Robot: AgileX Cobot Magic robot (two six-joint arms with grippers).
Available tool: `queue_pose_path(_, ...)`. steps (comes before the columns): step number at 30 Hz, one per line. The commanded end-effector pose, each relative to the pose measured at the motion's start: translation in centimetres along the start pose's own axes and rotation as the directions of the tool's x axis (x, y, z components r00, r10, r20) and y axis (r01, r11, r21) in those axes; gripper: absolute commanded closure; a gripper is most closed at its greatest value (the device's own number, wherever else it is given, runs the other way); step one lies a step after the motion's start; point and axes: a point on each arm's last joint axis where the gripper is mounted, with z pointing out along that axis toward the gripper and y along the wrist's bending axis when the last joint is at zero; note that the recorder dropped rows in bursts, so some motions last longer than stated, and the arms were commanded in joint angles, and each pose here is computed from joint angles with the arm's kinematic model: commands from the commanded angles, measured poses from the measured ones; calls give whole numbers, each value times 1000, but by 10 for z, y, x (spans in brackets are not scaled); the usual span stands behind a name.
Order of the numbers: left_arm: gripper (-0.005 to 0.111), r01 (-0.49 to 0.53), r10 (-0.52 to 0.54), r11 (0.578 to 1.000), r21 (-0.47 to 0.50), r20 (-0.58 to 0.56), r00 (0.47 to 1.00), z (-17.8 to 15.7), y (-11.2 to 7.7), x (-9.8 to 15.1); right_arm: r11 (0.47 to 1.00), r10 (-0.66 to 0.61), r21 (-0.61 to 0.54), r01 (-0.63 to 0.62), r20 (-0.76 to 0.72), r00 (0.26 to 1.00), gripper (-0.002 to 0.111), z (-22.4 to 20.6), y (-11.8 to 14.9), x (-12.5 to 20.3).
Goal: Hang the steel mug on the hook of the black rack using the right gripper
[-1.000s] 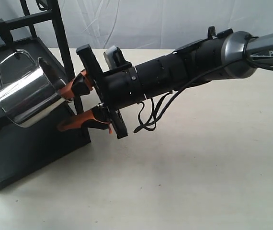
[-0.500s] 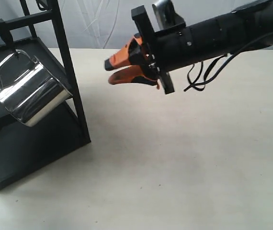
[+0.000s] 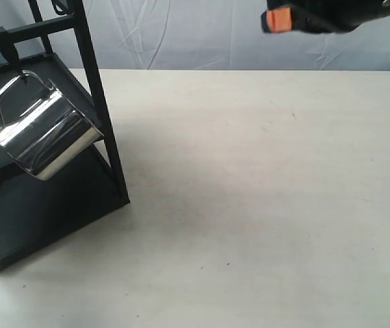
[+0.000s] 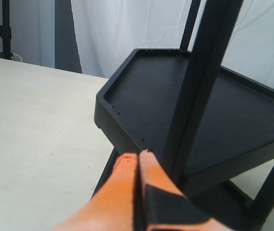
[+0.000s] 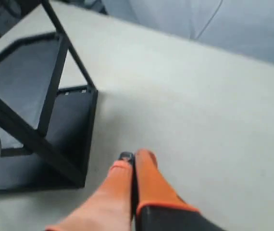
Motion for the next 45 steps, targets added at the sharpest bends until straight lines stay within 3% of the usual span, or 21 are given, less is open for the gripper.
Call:
queue_pose_path(1, 105, -4, 4, 1000, 1, 4, 1000, 0, 0, 0, 998, -66, 29, 64, 95, 993, 109, -34, 13, -7)
queue_pose_path(6, 105, -4, 4, 1000, 1, 4, 1000, 0, 0, 0, 994, -102, 54, 94, 178, 979, 109, -58, 22, -12)
queue_pose_path(9, 105, -4, 4, 1000, 1, 4, 1000, 0, 0, 0, 968, -232, 131, 213, 154, 960, 109, -70, 23, -11)
queue_pose_path(12, 105, -4, 4, 1000, 1, 4, 1000, 0, 0, 0, 981, -168, 128, 148, 166, 972, 109, -75, 24, -11)
queue_pose_path(18, 105, -14, 14, 1000, -2, 3, 1000, 0, 0, 0, 952, -135, 306, 24, 347, 928, 109, -81, 7, -3)
queue_pose_path(27, 105, -14, 14, 1000, -2, 3, 1000, 0, 0, 0, 894, -248, 449, -4, 502, 829, 109, -102, 2, 93)
queue_pose_path(34, 105, -14, 14, 1000, -2, 3, 1000, 0, 0, 0, 903, -181, 426, -53, 490, 853, 109, -103, 2, 174)
queue_pose_path(39, 105, -14, 14, 1000, -2, 3, 1000, 0, 0, 0, 896, -235, 444, 6, 462, 855, 109, -108, 5, 198)
queue_pose_path(45, 105, -14, 14, 1000, -2, 3, 1000, 0, 0, 0, 838, -202, 536, -104, 482, 853, 109, -112, -6, 235)
